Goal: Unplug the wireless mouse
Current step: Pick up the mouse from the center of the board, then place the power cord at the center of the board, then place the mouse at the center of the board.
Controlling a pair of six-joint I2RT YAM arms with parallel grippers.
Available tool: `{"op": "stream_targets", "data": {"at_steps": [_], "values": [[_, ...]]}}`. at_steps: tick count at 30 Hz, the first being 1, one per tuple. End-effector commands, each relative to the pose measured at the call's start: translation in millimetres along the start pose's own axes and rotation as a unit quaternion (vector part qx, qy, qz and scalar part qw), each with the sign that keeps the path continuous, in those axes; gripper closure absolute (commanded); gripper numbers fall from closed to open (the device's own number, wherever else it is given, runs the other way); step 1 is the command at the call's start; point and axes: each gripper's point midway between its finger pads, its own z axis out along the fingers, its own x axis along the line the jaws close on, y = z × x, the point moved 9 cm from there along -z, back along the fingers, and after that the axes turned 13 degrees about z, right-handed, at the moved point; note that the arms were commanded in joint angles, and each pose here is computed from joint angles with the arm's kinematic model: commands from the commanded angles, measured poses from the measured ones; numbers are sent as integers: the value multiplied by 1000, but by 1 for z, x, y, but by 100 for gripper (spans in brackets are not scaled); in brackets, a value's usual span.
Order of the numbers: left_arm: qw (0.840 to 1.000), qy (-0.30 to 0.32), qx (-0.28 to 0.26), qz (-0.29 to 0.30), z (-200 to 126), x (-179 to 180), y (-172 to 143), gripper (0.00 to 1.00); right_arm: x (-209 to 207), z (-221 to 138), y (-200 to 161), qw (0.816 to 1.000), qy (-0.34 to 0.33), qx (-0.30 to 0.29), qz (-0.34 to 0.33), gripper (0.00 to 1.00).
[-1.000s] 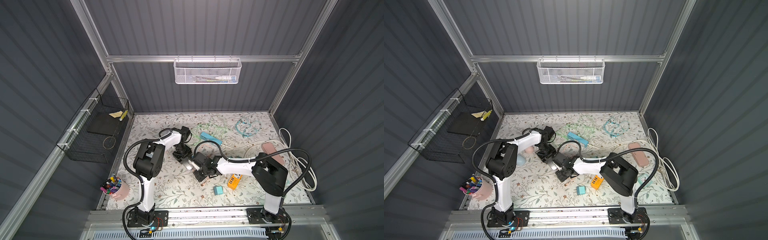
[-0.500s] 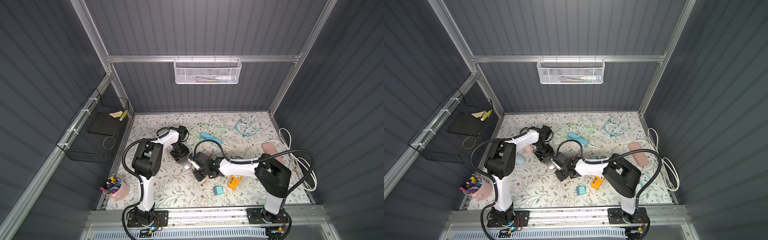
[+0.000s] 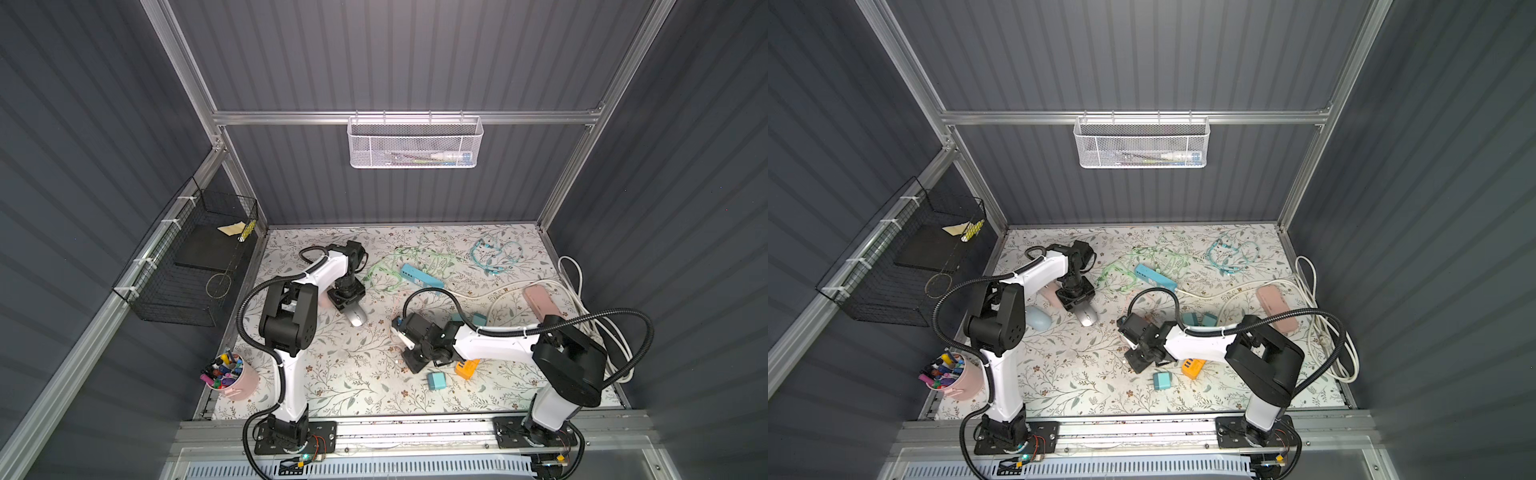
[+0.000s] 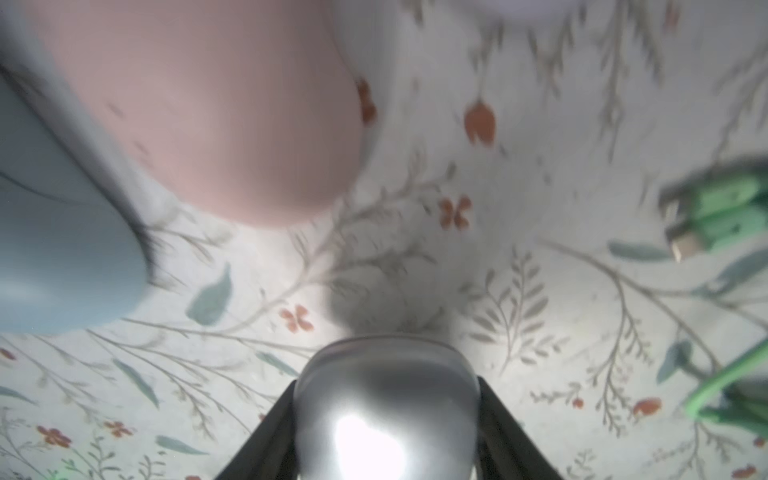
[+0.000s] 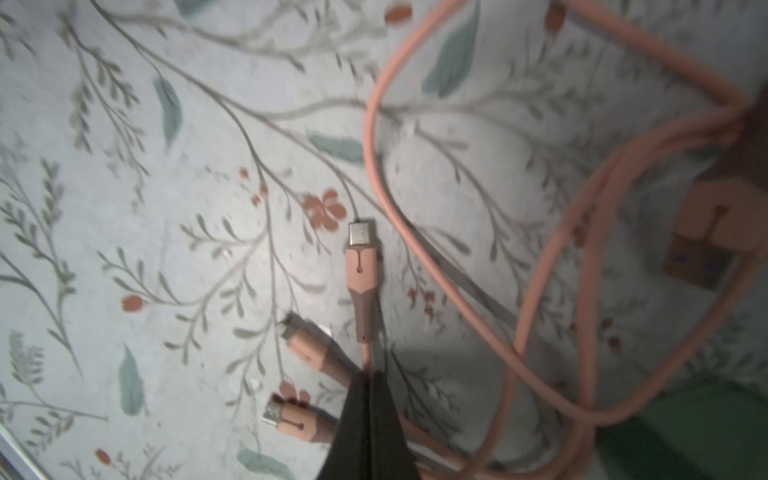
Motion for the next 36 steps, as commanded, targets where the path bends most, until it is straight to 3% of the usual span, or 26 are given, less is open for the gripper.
{"op": "stream_targets", "data": {"at_steps": [1,6,13,20,22,23,24,25,31,33,36], "values": [[999,28,-19,12,0,5,7,100,-9,-4,-18,999,-27,37,7,100],[1000,6,-10,12,-2,0,8,100,-4,-8,-9,999,-25,25,3,100],[999,-24,-25,20,-17,-11,18,100,-1,-15,32,1000,-16,-12,13,100],[999,-34,4,23,4,-10,9,100,3,-17,64,999,14,-33,23,100],[999,-44,12,29,9,-11,6,100,2,-23,67,999,14,-41,25,81],[998,-50,14,33,10,-11,5,70,1,-25,67,999,13,-45,25,77],[998,-52,15,37,10,-12,4,28,-3,-30,64,999,6,-38,28,71],[998,-52,11,43,6,-12,3,2,-7,-34,64,999,7,-42,34,68],[995,-69,-36,57,-31,-5,-4,0,-36,-71,66,993,30,-79,81,56],[991,-105,-50,64,-47,-3,-9,0,-46,-79,67,992,24,-84,92,52],[972,-181,-101,107,-67,0,-21,0,-63,-95,63,988,-8,-111,104,49]]}}
